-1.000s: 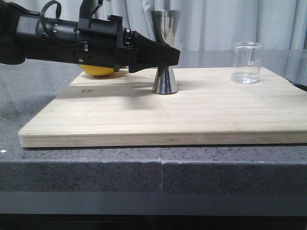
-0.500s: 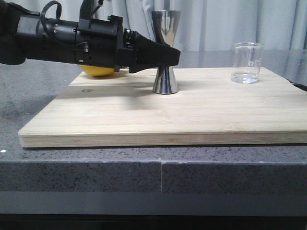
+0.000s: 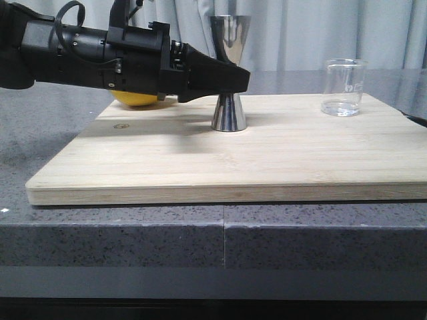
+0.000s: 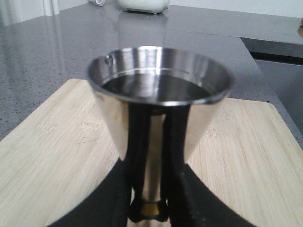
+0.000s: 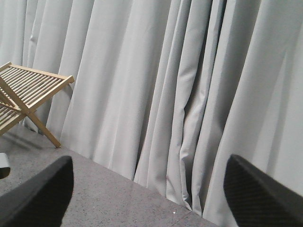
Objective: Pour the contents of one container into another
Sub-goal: 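Open the left gripper and withdraw it from the jigger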
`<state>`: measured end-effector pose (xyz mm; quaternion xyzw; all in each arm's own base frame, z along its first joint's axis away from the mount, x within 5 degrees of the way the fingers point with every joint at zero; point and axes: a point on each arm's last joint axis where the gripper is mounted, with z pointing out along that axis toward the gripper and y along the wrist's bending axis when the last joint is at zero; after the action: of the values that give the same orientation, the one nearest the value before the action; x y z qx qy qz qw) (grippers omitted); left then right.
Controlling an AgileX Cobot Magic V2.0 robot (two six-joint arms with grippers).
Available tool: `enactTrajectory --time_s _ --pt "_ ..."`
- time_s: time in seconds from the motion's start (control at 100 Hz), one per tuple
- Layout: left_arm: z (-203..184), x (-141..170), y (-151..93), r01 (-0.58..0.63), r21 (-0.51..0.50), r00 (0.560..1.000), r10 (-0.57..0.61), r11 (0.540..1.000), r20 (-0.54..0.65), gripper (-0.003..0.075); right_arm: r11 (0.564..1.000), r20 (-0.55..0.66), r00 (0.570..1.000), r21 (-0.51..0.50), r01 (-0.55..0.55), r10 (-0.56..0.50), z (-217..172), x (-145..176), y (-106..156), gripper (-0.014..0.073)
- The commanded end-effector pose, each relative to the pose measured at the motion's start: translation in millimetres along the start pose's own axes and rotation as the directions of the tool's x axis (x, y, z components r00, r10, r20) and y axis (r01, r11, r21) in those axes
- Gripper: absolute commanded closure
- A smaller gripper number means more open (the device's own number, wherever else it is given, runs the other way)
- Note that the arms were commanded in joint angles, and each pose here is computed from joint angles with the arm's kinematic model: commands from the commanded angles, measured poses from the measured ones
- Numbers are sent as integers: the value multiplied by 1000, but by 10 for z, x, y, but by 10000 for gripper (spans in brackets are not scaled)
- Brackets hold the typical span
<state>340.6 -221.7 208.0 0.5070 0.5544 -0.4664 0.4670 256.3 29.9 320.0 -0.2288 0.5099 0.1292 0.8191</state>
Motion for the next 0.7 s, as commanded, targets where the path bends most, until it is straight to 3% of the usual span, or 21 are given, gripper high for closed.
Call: enactTrajectory --time_s 0.0,0.42,0.69 --pt "-18 -310 -116 -58 79 993 49 995 106 658 1000 128 991 8 21 -22 5 -227 -29 7" --pt "-18 -308 -117 -58 80 993 50 995 105 652 1000 128 991 8 21 -22 5 -227 -29 7" --pt "-18 -308 -117 -58 80 993 50 995 105 496 1000 131 991 16 17 -19 5 -229 -36 7"
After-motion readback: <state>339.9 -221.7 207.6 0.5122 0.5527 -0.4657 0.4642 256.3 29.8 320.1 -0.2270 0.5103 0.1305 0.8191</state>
